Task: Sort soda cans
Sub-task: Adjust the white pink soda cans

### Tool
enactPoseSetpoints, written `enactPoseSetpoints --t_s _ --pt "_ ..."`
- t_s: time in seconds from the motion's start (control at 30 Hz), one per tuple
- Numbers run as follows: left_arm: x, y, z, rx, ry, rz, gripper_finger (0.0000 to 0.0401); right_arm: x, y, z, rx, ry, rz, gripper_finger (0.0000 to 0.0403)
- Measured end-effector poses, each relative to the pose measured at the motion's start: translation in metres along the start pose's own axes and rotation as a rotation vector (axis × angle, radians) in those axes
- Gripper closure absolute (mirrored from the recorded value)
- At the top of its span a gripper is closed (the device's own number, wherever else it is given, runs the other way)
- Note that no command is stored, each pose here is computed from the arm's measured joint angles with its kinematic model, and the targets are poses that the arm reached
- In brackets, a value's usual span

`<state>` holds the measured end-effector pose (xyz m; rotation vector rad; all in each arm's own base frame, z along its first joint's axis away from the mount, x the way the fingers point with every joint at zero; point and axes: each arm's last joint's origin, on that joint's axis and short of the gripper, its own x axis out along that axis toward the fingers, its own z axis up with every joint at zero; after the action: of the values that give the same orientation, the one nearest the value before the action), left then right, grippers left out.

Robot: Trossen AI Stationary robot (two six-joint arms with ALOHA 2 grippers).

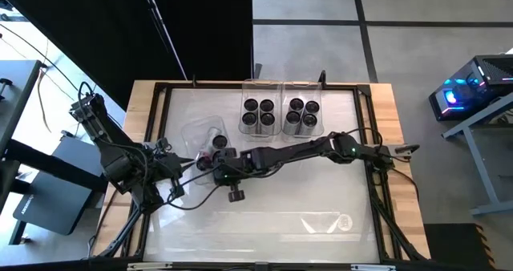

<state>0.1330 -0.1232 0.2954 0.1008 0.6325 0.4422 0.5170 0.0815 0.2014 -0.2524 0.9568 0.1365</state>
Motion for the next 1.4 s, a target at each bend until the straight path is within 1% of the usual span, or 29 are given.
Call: enactPoseSetpoints --t_s 0.1,0.27,0.5,0.63,0.83,0.93,1.13,1.4 --pt "0.002 0.0 -0.002 -0.006 0.002 0.005 0.0369 0.0 0.001 -0.001 0.048 0.007 -0.003 0.0402" --pt "0.009 0.0 -0.014 -0.02 0.018 0.03 0.0369 -0.001 0.009 -0.001 0.1 0.023 0.003 0.0402" --pt "0.018 0.0 -0.03 -0.059 0.031 0.061 0.0369 -0.002 0.02 0.0 0.085 0.027 0.015 0.0398" --pt "0.022 0.0 -0.037 -0.084 0.034 0.073 0.0369 0.001 0.025 -0.005 0.054 0.065 0.007 0.0372" --pt "0.028 -0.002 -0.047 -0.101 0.033 0.075 0.0361 -0.014 0.025 -0.003 0.062 0.071 0.049 0.0308" --pt "0.029 -0.004 -0.047 -0.093 0.029 0.066 0.0357 -0.024 0.027 -0.002 0.066 0.085 0.055 0.0287" --pt "0.03 -0.011 -0.044 -0.048 0.005 0.019 0.0357 -0.042 0.033 0.003 0.053 0.064 0.057 0.0277" --pt "0.03 -0.014 -0.042 -0.008 -0.01 0.001 0.0357 -0.044 0.041 0.004 0.039 0.058 0.061 0.0276"
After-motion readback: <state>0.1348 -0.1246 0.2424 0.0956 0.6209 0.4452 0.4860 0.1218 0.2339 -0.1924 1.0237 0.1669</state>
